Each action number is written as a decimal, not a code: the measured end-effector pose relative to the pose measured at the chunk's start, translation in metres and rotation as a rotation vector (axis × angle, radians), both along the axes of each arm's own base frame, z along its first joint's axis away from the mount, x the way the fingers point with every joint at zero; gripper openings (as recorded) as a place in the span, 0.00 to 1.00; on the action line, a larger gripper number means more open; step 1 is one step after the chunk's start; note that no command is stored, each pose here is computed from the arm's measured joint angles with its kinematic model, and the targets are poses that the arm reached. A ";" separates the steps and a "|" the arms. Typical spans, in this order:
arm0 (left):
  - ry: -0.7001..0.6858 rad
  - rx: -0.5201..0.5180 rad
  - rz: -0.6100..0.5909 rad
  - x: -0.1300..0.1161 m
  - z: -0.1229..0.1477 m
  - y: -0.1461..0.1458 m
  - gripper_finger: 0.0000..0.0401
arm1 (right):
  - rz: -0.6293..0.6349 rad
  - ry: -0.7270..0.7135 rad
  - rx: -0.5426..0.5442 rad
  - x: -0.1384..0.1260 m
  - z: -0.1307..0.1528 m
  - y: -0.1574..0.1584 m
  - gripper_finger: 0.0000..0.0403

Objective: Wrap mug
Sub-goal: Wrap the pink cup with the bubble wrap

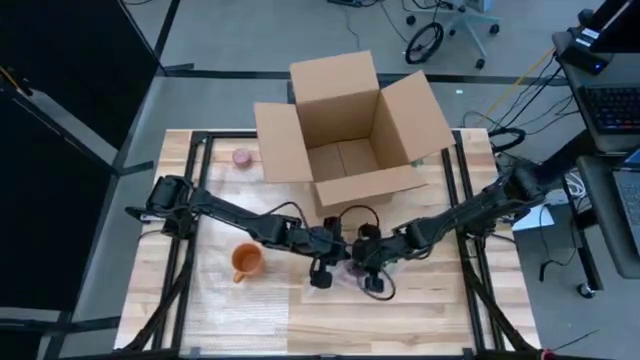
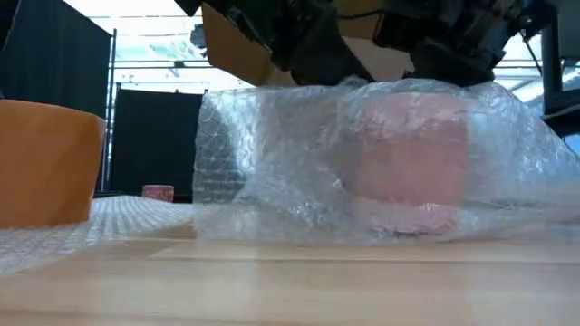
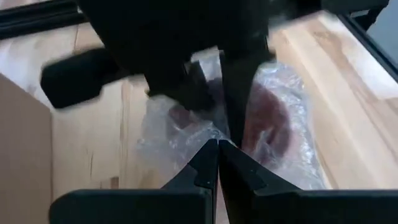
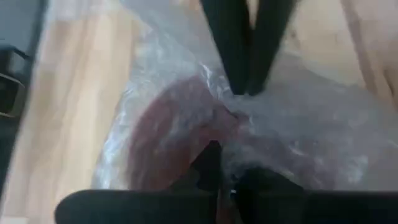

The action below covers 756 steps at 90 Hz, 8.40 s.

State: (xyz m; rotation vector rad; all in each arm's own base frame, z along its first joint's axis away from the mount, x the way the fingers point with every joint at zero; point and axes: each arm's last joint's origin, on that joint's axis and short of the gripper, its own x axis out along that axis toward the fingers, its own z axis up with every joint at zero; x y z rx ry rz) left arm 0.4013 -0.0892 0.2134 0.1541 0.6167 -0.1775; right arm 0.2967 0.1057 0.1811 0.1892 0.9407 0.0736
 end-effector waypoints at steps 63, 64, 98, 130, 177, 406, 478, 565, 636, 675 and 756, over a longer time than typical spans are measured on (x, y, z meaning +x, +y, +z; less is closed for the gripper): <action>0.085 -0.031 -0.066 0.014 -0.043 -0.003 0.00 | 0.085 0.188 -0.067 0.026 0.005 0.009 0.08; 0.085 -0.031 -0.066 0.014 -0.043 -0.003 0.00 | 0.085 0.187 -0.067 0.026 0.006 0.009 0.09; 0.079 -0.037 -0.049 0.014 -0.043 -0.002 0.00 | -0.002 0.202 -0.008 0.009 0.033 0.003 0.41; 0.093 -0.039 -0.057 0.013 -0.045 -0.003 0.00 | -0.029 0.165 0.064 0.003 0.051 0.001 0.53; 0.125 -0.034 -0.057 0.011 -0.052 -0.002 0.00 | -0.007 0.091 0.069 -0.006 0.072 -0.004 0.53; 0.274 0.015 -0.175 0.031 0.003 -0.015 0.37 | -0.271 -0.082 -0.149 -0.027 -0.074 0.039 0.53; 0.512 0.204 0.148 0.003 0.079 0.002 0.37 | -0.267 -0.082 -0.152 -0.027 -0.074 0.039 0.53; 0.338 -0.278 0.421 -0.075 -0.037 -0.012 0.37 | -0.265 -0.083 -0.166 -0.025 -0.074 0.036 0.53; 0.457 -0.224 0.500 -0.070 -0.083 -0.019 0.02 | -0.268 -0.083 -0.163 -0.025 -0.074 0.036 0.53; 0.276 -0.256 0.427 -0.086 -0.015 -0.016 0.01 | -0.269 -0.083 -0.164 -0.025 -0.074 0.035 0.53; -0.246 -0.329 0.209 -0.073 0.054 -0.021 0.01 | -0.269 -0.080 -0.157 -0.025 -0.074 0.036 0.53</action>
